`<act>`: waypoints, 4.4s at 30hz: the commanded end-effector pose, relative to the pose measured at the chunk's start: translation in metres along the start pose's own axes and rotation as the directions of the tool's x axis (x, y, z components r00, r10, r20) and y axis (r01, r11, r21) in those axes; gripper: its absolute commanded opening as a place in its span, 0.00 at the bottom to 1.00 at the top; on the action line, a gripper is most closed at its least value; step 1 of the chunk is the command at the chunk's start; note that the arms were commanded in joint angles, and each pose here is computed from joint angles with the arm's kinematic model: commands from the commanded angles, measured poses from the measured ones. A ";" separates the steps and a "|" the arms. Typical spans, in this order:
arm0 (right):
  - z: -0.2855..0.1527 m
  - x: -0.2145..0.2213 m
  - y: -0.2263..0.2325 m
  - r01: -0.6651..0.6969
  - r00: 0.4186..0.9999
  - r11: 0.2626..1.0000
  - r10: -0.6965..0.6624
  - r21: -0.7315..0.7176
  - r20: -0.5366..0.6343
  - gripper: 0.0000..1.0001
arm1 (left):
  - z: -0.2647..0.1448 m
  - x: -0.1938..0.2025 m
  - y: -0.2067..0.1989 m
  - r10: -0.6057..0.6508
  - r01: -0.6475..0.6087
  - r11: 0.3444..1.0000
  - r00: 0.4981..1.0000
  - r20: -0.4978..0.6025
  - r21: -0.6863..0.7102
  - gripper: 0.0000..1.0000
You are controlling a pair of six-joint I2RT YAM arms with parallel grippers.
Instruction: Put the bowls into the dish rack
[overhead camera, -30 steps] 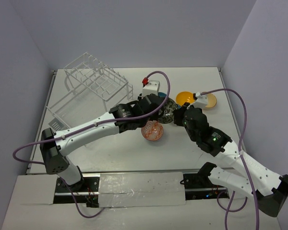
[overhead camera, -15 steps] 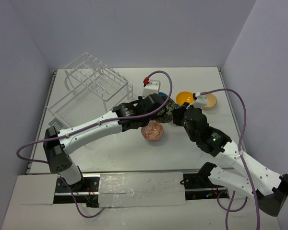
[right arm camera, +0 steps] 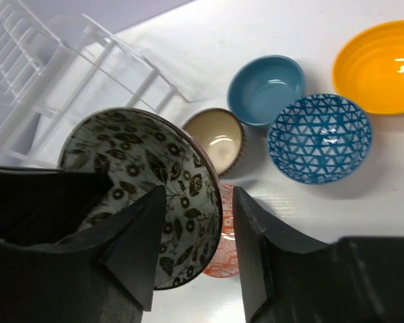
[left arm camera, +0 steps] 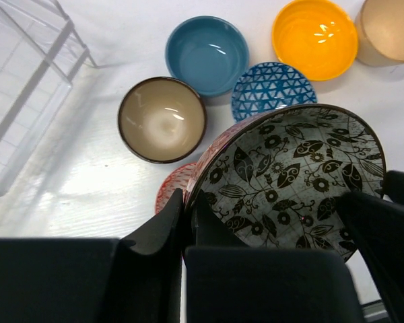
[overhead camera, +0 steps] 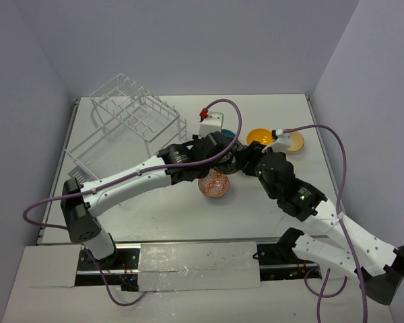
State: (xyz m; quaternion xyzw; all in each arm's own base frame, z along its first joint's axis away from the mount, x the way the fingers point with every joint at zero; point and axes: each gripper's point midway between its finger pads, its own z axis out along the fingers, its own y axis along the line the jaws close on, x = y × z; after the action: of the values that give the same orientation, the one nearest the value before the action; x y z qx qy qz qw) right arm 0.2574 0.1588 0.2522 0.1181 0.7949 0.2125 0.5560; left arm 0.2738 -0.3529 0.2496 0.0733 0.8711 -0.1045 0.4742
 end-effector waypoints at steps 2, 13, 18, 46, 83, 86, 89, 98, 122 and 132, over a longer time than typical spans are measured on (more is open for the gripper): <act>-0.016 -0.038 0.031 -0.064 0.993 0.989 0.077 -0.134 0.091 0.62 | -0.018 -0.037 0.009 -0.028 0.030 0.999 0.994 0.108 -0.020 0.00; -0.036 -0.053 0.024 -0.052 0.987 0.987 0.074 -0.155 0.141 0.95 | -0.066 -0.118 0.093 0.219 -0.112 0.934 0.930 0.296 -0.339 0.00; -0.041 -0.053 0.008 -0.042 0.981 0.991 0.065 -0.128 0.181 1.00 | -0.102 -0.170 0.156 0.412 -0.210 0.831 0.854 0.317 -0.515 0.00; -0.031 -0.016 -0.005 0.009 0.995 0.994 0.002 -0.110 0.096 0.99 | -0.049 -0.203 0.211 0.827 -0.573 0.421 0.560 0.038 -0.704 0.00; -0.026 -0.002 -0.011 0.019 0.997 0.994 -0.011 -0.104 0.079 0.99 | -0.007 -0.155 0.219 0.823 -0.644 0.407 0.566 -0.046 -0.648 0.12; -0.025 -0.001 -0.012 0.021 0.997 0.995 -0.013 -0.102 0.076 0.99 | -0.007 -0.151 0.218 0.824 -0.648 0.404 0.565 -0.052 -0.645 0.19; -0.025 0.000 -0.010 0.018 0.997 0.994 -0.010 -0.108 0.074 0.99 | -0.005 -0.149 0.217 0.822 -0.653 0.408 0.567 -0.055 -0.638 0.29; -0.024 0.004 -0.009 0.016 0.998 0.993 -0.008 -0.117 0.065 0.99 | -0.009 -0.150 0.218 0.812 -0.641 0.418 0.581 -0.051 -0.643 0.63; 0.037 0.123 -0.033 0.169 0.910 0.975 -0.097 0.146 -0.402 0.94 | -0.141 -0.159 0.093 -0.005 -0.057 0.989 0.910 0.414 0.137 0.99; 0.057 0.165 -0.040 0.184 0.866 0.965 -0.068 0.188 -0.496 0.81 | -0.100 -0.035 0.073 -0.084 0.039 0.948 0.988 0.132 0.314 0.99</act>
State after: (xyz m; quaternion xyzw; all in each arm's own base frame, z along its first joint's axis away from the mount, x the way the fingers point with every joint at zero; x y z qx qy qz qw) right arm 0.2413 0.1900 0.0673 0.0519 0.9421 0.0824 0.3209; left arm 0.2416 -0.2429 0.3722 0.1193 0.7731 -0.2270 0.5802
